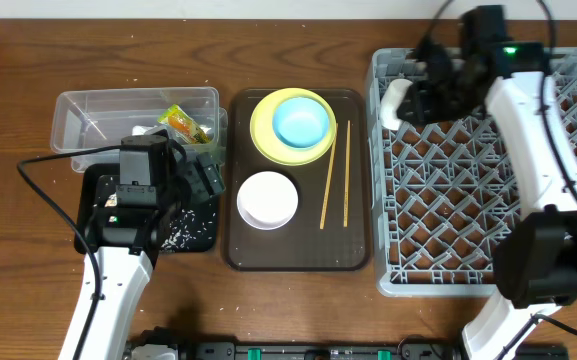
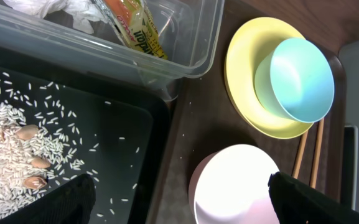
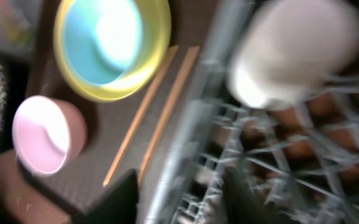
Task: Sort waste into correct bins and load items into the dishwasher rack
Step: 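Release the white cup upright in the rack's back corner, then move the right gripper to the wooden chopsticks and grasp one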
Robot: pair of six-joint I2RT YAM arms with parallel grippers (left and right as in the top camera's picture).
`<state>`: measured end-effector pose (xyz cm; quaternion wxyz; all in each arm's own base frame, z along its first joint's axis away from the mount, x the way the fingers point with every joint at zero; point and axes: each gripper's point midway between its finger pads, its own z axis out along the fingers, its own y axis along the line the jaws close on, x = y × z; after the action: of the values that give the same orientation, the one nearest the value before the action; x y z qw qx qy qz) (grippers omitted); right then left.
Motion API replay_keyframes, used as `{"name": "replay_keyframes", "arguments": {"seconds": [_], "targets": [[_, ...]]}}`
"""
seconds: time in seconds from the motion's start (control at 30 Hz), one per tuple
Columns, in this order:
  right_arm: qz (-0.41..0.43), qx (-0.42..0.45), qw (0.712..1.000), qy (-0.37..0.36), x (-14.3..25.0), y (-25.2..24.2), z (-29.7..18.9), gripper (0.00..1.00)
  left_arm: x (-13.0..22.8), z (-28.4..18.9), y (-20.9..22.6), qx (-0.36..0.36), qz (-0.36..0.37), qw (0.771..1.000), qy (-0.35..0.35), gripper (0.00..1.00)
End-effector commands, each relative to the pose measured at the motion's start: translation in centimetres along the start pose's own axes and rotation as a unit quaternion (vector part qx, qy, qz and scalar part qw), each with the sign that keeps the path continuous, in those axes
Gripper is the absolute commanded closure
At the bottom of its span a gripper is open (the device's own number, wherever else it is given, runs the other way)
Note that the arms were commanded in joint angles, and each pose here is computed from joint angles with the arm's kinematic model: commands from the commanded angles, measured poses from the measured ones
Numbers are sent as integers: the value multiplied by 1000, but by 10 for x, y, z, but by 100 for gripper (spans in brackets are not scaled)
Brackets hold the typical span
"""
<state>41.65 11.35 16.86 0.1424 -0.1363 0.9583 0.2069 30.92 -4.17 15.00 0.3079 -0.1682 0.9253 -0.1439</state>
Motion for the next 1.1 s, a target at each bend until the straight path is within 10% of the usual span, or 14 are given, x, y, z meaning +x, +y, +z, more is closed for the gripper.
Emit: {"name": "replay_keyframes", "arguments": {"seconds": [0.0, 0.03, 0.27, 0.8, 1.07], "targets": [[-9, -63, 998, 3, 0, 48, 4, 21, -10, -3, -3, 0, 5, 1000, -13, 9], [-2, -79, 997, 9, 2, 60, 6, 1, -10, -3, -3, 0, 5, 1000, -13, 8], [-26, -104, 993, 44, 17, 118, 25, 1, -10, -3, -4, 0, 5, 1000, -13, 9], [44, 115, 991, 44, 40, 132, 59, 71, -10, -3, -3, 0, 5, 1000, -12, 9], [129, 177, 976, 15, 44, 118, 63, 77, -10, -3, -4, 0, 5, 1000, -13, 9]]}}
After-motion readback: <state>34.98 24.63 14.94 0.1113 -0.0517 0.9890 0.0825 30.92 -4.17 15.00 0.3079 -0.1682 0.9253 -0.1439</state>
